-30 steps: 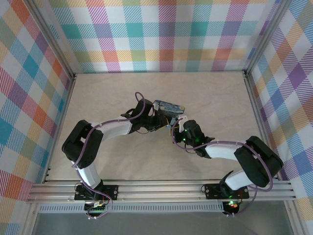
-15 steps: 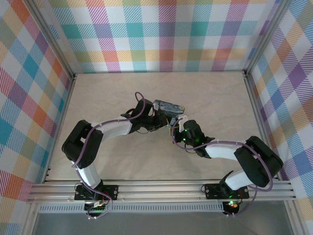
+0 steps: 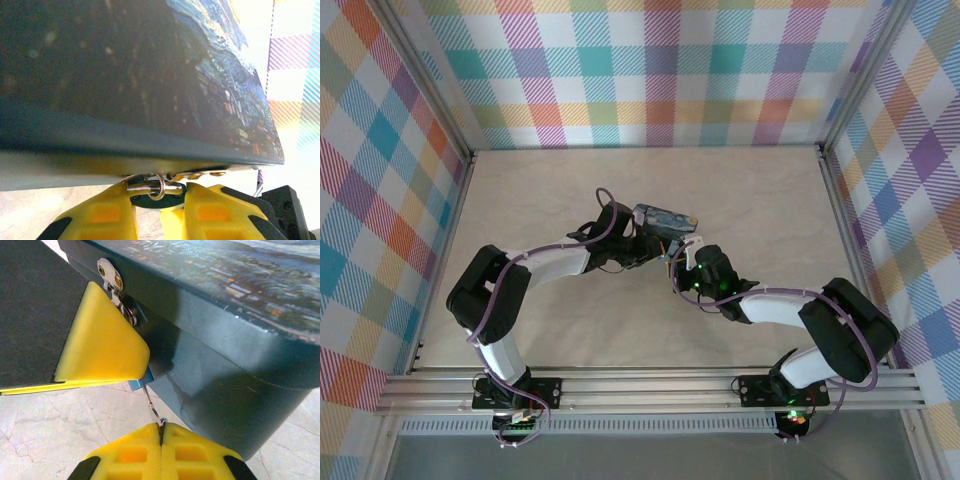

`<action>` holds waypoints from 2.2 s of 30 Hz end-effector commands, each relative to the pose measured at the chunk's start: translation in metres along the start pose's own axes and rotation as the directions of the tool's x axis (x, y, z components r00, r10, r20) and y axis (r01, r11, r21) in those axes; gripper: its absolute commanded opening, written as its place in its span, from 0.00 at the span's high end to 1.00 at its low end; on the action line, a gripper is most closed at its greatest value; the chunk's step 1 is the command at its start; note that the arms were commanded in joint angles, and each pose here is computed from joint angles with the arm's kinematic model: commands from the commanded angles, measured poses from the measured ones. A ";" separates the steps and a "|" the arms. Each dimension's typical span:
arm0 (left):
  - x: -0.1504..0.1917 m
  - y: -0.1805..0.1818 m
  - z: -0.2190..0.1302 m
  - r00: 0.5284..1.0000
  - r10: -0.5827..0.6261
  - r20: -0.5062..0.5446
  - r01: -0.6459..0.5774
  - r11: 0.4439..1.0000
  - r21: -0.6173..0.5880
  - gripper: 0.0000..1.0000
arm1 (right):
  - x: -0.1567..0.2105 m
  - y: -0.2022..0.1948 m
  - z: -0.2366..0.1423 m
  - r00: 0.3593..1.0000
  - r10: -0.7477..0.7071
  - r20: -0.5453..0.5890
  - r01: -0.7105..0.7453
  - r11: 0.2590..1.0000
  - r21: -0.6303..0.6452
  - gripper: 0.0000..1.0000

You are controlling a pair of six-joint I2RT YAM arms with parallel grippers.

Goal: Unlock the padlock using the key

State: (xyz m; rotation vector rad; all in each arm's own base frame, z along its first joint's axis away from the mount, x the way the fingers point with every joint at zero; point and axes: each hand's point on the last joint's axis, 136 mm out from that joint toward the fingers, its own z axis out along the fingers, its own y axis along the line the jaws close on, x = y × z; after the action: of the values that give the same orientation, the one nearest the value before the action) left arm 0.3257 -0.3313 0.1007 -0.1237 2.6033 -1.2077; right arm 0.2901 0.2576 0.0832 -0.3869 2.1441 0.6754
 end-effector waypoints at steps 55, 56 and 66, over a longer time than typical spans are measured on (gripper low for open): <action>0.014 -0.005 -0.001 0.999 -0.020 -0.037 0.021 1.000 0.009 0.87 | -0.056 0.051 -0.005 0.984 -0.039 0.172 0.068 0.984 -0.164 1.00; 0.014 -0.005 -0.001 0.999 -0.021 -0.037 0.022 1.000 0.009 0.87 | -0.056 0.050 -0.006 0.984 -0.042 0.172 0.070 0.984 -0.161 1.00; 0.014 0.000 0.003 0.999 -0.032 -0.040 0.032 0.999 -0.007 0.87 | -0.057 0.051 -0.009 0.982 -0.059 0.179 0.088 0.984 -0.158 1.00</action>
State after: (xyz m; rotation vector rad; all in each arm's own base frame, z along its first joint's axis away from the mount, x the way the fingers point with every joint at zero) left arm 0.3258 -0.3278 0.0967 -0.1706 2.6200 -1.1863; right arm 0.2897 0.2621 0.0800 -0.4332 2.1344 0.6453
